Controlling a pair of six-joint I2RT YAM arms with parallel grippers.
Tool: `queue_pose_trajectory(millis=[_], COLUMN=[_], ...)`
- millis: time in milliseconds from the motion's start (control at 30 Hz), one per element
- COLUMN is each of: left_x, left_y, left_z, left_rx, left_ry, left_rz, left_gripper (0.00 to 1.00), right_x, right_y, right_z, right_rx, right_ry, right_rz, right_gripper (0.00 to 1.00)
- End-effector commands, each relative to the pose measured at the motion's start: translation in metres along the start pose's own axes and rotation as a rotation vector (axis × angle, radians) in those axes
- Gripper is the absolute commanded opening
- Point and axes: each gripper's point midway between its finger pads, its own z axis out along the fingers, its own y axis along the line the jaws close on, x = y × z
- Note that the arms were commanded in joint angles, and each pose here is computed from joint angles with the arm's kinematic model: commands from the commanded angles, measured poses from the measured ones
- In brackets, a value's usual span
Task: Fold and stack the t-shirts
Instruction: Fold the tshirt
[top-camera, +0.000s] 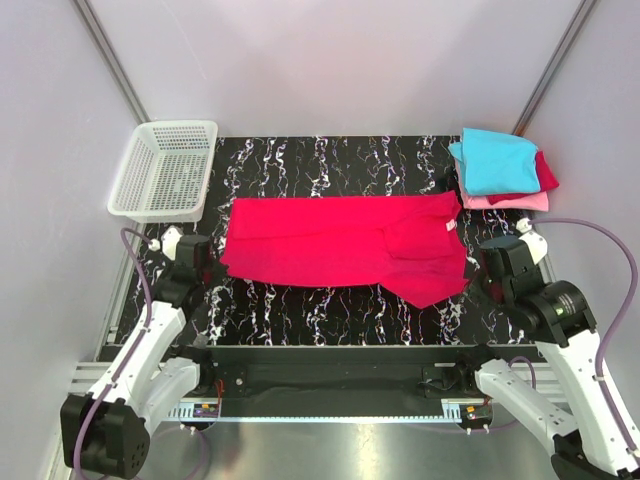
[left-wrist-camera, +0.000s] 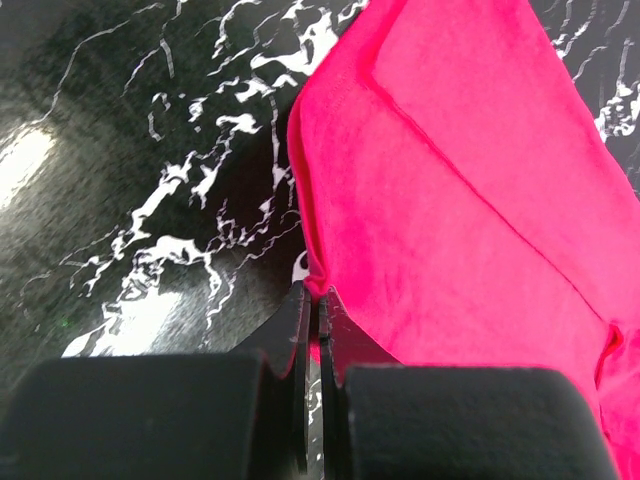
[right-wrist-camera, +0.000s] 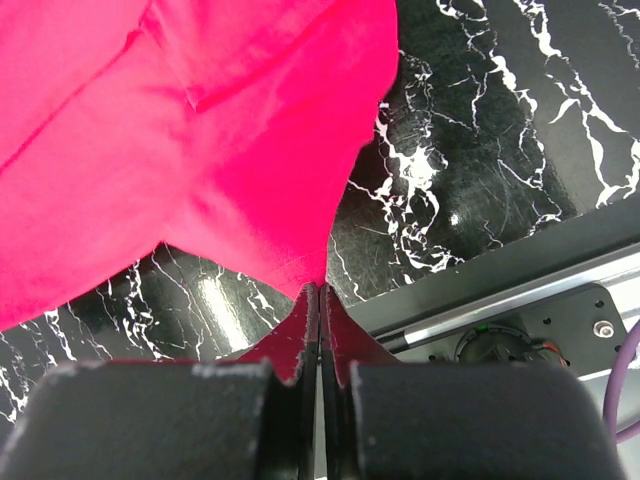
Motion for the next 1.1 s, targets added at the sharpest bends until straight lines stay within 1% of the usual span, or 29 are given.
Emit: queue_pose_trajectory(millis=[0, 133, 267, 467, 533, 633, 667, 800, 833, 900, 933, 1067], left_x=[-0.005, -0.01, -0.016, -0.032, -0.035, -0.043, -0.044, -0.047, -0.047, -0.047, -0.049, -0.047], left_y=[0.001, -0.004, -0.011, -0.028, -0.026, -0.035, -0.036, -0.041, -0.044, -0.047, -0.053, -0.054], left_z=[-0.002, 0.0, 0.006, 0.015, 0.022, 0.027, 0.029, 0.042, 0.048, 0.054, 0.057, 0.075], left_rx=[-0.015, -0.025, -0.055, -0.095, -0.133, -0.148, -0.153, -0.187, -0.197, -0.204, -0.2, -0.238], left_ry=[-0.025, -0.029, -0.022, -0.034, -0.04, -0.051, -0.054, -0.052, -0.044, -0.038, -0.038, -0.025], left_rz=[-0.01, -0.013, -0.017, -0.045, -0.042, -0.054, -0.056, -0.065, -0.067, -0.079, -0.081, -0.086], left_gripper=[0.0, 0.0, 0.0, 0.0, 0.0, 0.0, 0.0, 0.0, 0.0, 0.0, 0.0, 0.0], right_x=[-0.017, -0.026, -0.042, -0.07, -0.075, -0.09, -0.09, -0.105, -0.115, -0.119, -0.127, -0.135], right_y=[-0.006, -0.005, 0.008, 0.032, 0.037, 0.051, 0.054, 0.055, 0.054, 0.052, 0.049, 0.045], right_z=[-0.009, -0.003, 0.009, 0.038, 0.051, 0.07, 0.078, 0.099, 0.104, 0.114, 0.119, 0.14], right_rx=[0.031, 0.072, 0.076, 0.119, 0.164, 0.166, 0.171, 0.175, 0.176, 0.176, 0.181, 0.203], right_ry=[-0.07, -0.098, -0.15, -0.215, -0.218, -0.249, -0.235, -0.237, -0.257, -0.25, -0.262, -0.242], right_rz=[0.036, 0.023, 0.012, -0.042, -0.08, -0.095, -0.103, -0.1, -0.078, -0.085, -0.064, -0.067], right_gripper=[0.0, 0.0, 0.0, 0.0, 0.0, 0.0, 0.0, 0.0, 0.0, 0.0, 0.0, 0.0])
